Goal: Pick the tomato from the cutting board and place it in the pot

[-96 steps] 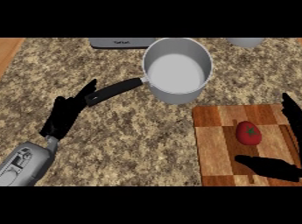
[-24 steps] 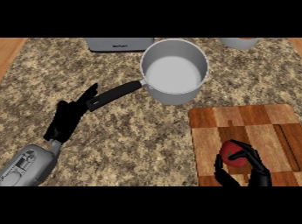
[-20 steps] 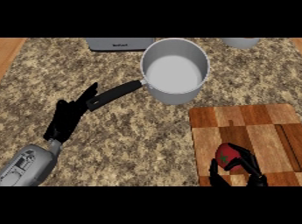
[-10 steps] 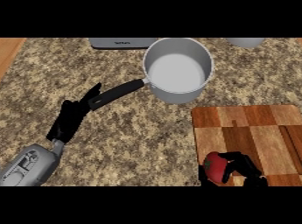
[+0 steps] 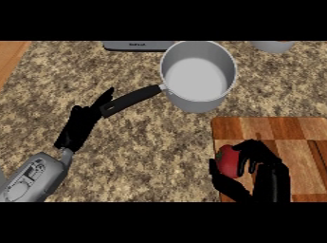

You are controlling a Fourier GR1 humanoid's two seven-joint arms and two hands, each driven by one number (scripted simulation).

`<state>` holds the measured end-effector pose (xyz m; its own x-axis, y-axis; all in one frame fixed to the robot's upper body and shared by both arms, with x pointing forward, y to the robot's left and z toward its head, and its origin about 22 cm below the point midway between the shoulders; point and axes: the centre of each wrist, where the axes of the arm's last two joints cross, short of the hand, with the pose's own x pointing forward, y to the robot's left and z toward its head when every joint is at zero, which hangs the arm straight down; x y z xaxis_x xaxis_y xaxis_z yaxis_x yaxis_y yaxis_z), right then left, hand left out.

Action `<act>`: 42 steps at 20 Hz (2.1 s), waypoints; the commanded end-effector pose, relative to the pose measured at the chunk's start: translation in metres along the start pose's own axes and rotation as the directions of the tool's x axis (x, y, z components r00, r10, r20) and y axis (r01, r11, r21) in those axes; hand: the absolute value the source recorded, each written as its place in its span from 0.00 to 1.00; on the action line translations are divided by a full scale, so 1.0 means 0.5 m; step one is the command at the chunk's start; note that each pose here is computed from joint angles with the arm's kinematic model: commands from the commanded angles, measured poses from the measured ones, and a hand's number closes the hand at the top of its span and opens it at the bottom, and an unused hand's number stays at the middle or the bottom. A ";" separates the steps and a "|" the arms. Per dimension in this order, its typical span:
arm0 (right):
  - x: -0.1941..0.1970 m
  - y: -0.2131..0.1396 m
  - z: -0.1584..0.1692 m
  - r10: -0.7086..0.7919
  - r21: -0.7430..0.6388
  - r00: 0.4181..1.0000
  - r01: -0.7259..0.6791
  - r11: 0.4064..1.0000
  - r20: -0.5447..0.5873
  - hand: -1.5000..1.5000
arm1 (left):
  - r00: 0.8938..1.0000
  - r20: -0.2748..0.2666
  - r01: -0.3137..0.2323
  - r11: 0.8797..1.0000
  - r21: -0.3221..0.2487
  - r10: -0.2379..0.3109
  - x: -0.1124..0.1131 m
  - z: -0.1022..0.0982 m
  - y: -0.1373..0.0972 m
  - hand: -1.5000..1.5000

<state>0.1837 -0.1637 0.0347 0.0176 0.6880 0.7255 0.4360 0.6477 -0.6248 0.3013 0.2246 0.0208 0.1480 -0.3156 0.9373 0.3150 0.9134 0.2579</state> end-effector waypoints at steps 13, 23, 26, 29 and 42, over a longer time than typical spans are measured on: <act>0.207 0.097 -0.227 0.501 0.186 0.861 -0.480 0.857 -0.086 1.00 | 0.993 -0.057 -0.101 0.995 -0.020 0.100 -0.053 0.007 -0.037 0.50; 0.203 0.166 -0.323 0.733 0.564 0.639 -0.526 0.636 -0.231 1.00 | 0.993 -0.047 -0.108 0.993 -0.039 0.106 -0.051 -0.008 -0.044 0.50; 0.184 0.186 -0.348 0.742 0.623 0.604 -0.469 0.626 -0.291 0.00 | 0.996 -0.022 -0.092 0.994 -0.058 0.091 -0.040 -0.011 -0.037 0.50; 0.213 0.206 -0.358 0.702 0.627 0.660 -0.434 0.647 -0.268 0.00 | 0.992 -0.045 -0.118 0.992 -0.035 0.117 -0.050 -0.011 -0.032 0.50; 0.315 0.134 -0.402 -0.116 -0.112 0.955 0.088 0.990 -0.273 0.00 | 0.990 -0.062 -0.127 0.991 -0.030 0.125 -0.056 -0.007 -0.044 0.50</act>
<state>0.3969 -0.0752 0.1602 0.2954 0.6221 0.7251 0.3458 0.6378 -0.6882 0.3102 0.2049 0.0101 0.1658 -0.2726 0.9477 0.3680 0.9087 0.1970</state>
